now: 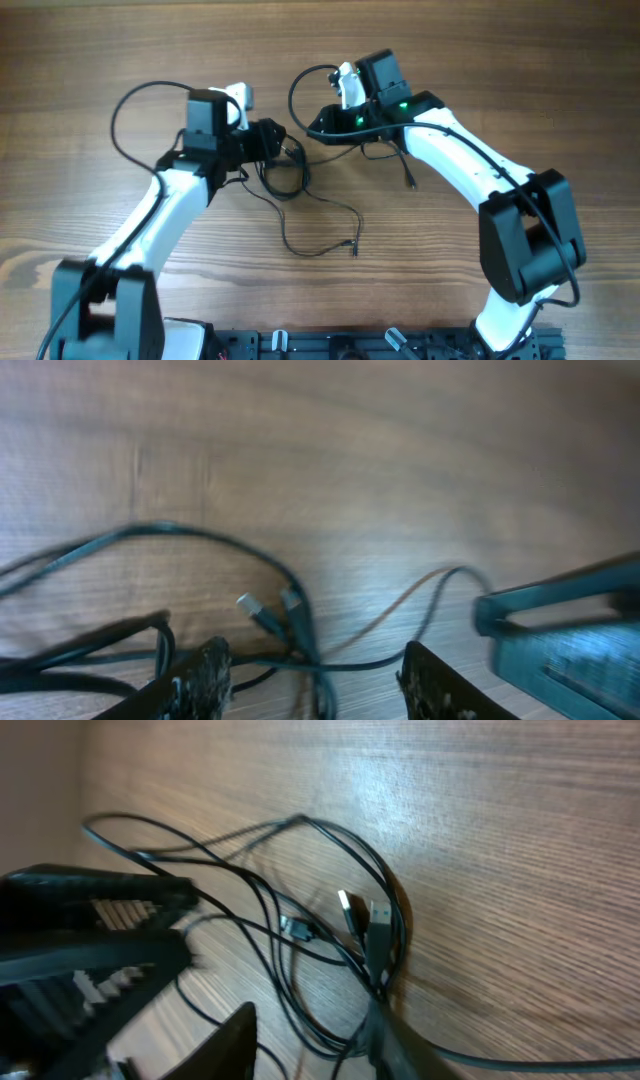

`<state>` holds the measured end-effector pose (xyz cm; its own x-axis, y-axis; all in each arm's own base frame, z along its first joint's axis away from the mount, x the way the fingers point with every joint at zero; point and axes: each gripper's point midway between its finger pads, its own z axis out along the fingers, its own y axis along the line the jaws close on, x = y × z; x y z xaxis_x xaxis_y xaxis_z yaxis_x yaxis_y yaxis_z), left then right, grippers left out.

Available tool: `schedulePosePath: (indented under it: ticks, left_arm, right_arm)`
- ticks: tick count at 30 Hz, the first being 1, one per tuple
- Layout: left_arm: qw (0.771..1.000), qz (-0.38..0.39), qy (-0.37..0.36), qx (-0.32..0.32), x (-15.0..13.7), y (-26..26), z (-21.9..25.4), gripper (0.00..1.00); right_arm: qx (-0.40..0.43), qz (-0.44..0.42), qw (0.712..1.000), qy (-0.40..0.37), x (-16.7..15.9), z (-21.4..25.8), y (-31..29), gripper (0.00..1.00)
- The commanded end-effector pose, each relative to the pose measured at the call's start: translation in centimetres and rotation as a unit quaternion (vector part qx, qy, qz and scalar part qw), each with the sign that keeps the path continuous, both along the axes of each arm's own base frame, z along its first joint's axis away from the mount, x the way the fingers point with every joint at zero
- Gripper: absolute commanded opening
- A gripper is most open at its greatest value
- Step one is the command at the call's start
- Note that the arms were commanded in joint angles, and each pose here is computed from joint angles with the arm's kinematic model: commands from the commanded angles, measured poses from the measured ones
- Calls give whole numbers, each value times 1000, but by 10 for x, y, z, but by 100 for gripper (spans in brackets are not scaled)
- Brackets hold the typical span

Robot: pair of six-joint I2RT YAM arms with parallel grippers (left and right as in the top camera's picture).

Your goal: Untangle cables

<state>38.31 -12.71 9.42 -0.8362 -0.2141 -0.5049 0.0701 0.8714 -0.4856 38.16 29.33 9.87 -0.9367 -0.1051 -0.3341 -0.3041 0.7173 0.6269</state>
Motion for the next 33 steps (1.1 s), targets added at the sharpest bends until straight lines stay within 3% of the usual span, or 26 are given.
schedulePosePath:
  ticks: [1,4,10,20,21,24,30,33]
  left_arm:
    - [997,11,68,36,-10,4,-48,52]
    - [990,21,126,56,-29,17,-70,38]
    - [979,23,174,103,-52,41,-84,33]
    - [948,60,223,219,-85,87,-110,34]
    - [945,69,230,220,-89,89,-113,34]
    - [940,83,246,221,-99,98,-119,35]
    - [926,146,284,201,-112,139,-124,37]
    - [931,161,295,142,-112,141,-122,42]
  right_arm:
    - [-50,2,999,3,-3,-30,-2,45]
    - [-55,4,998,16,-7,-38,-2,47]
    - [-67,16,997,36,-17,-59,5,45]
    - [-130,18,988,81,-50,-92,15,17]
    - [-142,14,986,86,-52,-95,10,11]
    - [-174,5,981,91,-55,-101,-2,7]
    - [-204,-4,974,97,-58,-105,-14,6]
    - [-204,-7,974,99,-56,-105,-17,8]
